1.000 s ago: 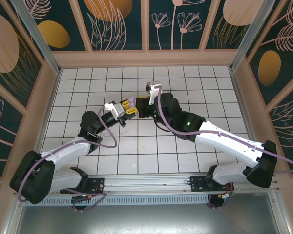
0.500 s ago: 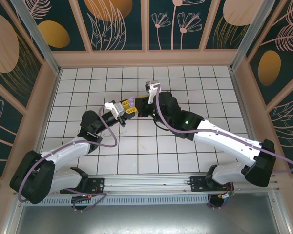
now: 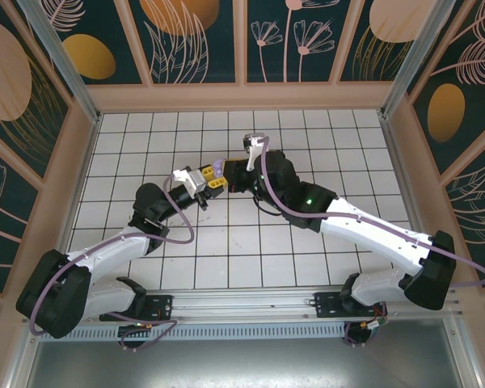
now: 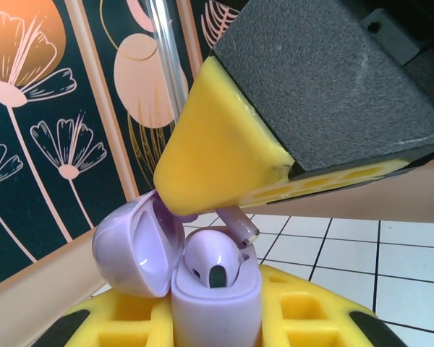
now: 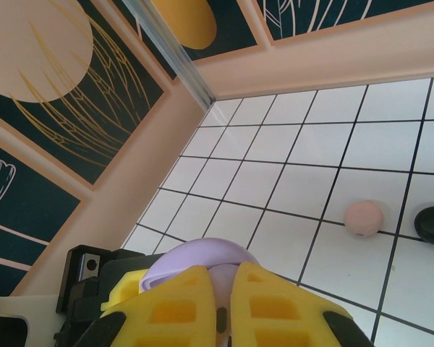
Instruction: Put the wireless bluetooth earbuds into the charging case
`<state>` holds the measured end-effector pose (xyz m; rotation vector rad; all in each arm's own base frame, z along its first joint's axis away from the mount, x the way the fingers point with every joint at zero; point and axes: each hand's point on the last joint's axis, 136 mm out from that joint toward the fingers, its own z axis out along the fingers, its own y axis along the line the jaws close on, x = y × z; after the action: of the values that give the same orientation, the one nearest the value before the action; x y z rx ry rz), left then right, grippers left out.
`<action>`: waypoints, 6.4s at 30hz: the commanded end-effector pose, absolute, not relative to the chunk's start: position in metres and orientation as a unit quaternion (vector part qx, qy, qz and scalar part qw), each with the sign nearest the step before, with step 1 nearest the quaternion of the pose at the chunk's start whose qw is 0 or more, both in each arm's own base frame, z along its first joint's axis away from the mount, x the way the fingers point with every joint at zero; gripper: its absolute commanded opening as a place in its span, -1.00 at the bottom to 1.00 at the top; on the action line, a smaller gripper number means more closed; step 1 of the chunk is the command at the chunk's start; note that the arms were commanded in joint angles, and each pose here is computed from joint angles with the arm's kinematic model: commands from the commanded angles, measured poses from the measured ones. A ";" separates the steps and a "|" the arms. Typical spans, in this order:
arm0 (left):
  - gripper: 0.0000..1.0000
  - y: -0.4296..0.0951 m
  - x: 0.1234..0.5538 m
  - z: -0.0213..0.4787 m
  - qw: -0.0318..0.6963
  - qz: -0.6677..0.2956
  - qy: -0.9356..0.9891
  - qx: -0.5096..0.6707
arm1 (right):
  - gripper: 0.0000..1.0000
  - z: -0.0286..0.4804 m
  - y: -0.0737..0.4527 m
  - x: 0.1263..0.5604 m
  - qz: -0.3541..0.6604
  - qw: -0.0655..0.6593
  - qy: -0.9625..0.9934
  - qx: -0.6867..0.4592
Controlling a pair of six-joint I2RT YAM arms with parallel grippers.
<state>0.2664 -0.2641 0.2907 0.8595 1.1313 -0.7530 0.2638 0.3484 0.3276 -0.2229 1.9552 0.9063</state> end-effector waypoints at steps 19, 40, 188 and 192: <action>-1.00 -0.272 0.241 0.325 0.713 -0.361 0.433 0.417 | -0.84 0.333 0.348 0.269 0.378 0.513 0.765 -0.096; -1.00 -0.272 0.238 0.325 0.711 -0.362 0.431 0.423 | -0.84 0.350 0.346 0.253 0.406 0.541 0.726 -0.123; -1.00 -0.222 0.292 0.323 0.756 -0.288 0.543 0.227 | -0.73 0.019 0.281 0.248 0.121 0.083 0.987 -0.070; -1.00 -0.222 0.291 0.324 0.756 -0.288 0.541 0.227 | -0.69 0.011 0.282 0.246 0.100 0.079 0.989 -0.081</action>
<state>0.2964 -0.2223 0.3149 0.4859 1.2234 -0.6337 0.2521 0.2895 0.0227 -0.1955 2.9197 0.4138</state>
